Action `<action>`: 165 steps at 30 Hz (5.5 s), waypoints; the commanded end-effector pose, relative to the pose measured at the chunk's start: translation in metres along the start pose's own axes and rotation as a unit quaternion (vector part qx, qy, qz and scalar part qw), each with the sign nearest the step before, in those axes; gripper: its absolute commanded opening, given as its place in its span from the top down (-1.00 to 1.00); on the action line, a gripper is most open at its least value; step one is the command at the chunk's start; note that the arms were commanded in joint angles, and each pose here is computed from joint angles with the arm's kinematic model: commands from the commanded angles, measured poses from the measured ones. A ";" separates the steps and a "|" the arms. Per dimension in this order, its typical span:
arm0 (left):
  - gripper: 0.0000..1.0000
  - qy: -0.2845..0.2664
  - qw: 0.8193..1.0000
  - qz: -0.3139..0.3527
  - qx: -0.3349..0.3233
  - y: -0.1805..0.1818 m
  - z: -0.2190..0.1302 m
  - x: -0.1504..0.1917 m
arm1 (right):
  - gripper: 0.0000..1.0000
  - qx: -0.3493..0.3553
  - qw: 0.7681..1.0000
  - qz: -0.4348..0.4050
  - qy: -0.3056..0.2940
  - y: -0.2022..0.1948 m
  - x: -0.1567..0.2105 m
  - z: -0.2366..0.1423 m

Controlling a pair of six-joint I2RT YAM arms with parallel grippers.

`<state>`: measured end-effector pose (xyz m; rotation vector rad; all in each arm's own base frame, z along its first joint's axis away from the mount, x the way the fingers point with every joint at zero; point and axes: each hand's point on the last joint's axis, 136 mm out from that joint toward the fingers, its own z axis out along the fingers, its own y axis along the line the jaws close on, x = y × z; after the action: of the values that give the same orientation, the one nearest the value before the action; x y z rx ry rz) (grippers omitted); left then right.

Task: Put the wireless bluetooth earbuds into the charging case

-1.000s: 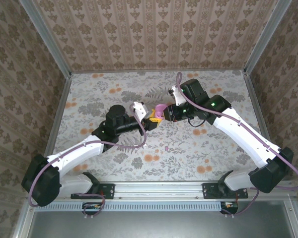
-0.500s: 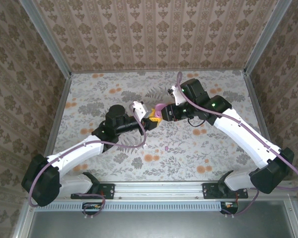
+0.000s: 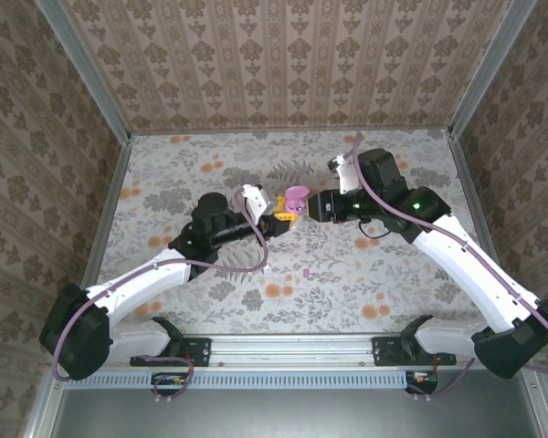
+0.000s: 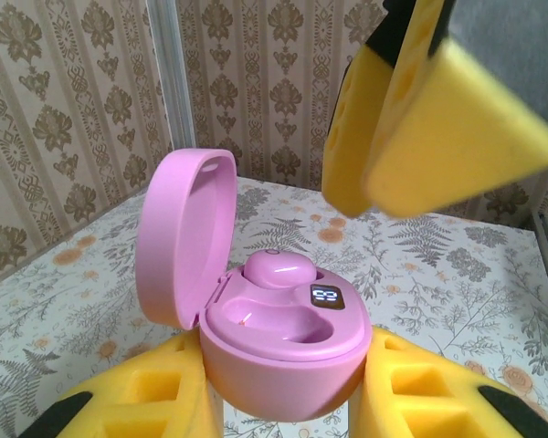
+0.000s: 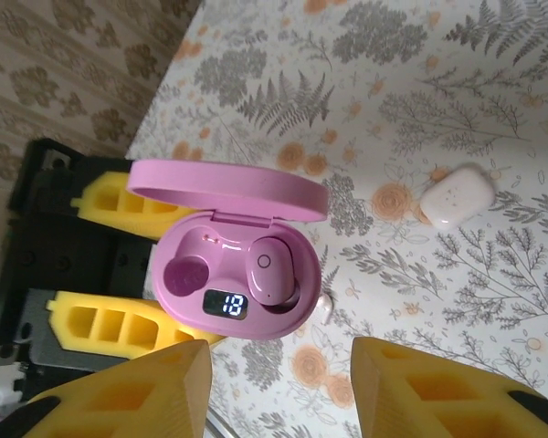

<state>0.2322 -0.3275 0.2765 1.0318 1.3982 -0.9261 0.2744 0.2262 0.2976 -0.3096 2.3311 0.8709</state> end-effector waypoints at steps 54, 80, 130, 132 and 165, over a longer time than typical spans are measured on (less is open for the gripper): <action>0.40 -0.060 0.995 0.068 -0.043 -0.004 -0.035 -0.047 | 0.19 0.093 0.951 0.277 0.097 -0.097 0.108 0.015; 0.40 -0.089 0.985 0.079 -0.126 0.010 -0.064 -0.066 | 0.33 0.174 0.926 0.171 0.289 -0.099 0.188 0.122; 0.39 -0.073 0.988 0.066 -0.117 0.015 -0.051 -0.060 | 0.44 0.251 0.905 0.117 0.323 -0.124 0.202 0.149; 0.39 -0.073 0.988 0.066 -0.116 0.014 -0.050 -0.061 | 0.45 0.257 0.904 0.115 0.322 -0.126 0.201 0.149; 0.39 -0.068 0.989 0.062 -0.114 0.016 -0.047 -0.059 | 0.59 0.253 0.904 0.094 0.330 -0.126 0.199 0.151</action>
<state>0.2344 -0.2819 0.3200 0.8691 1.3217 -0.7066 0.2442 0.2338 0.0171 -0.1428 3.1444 0.2584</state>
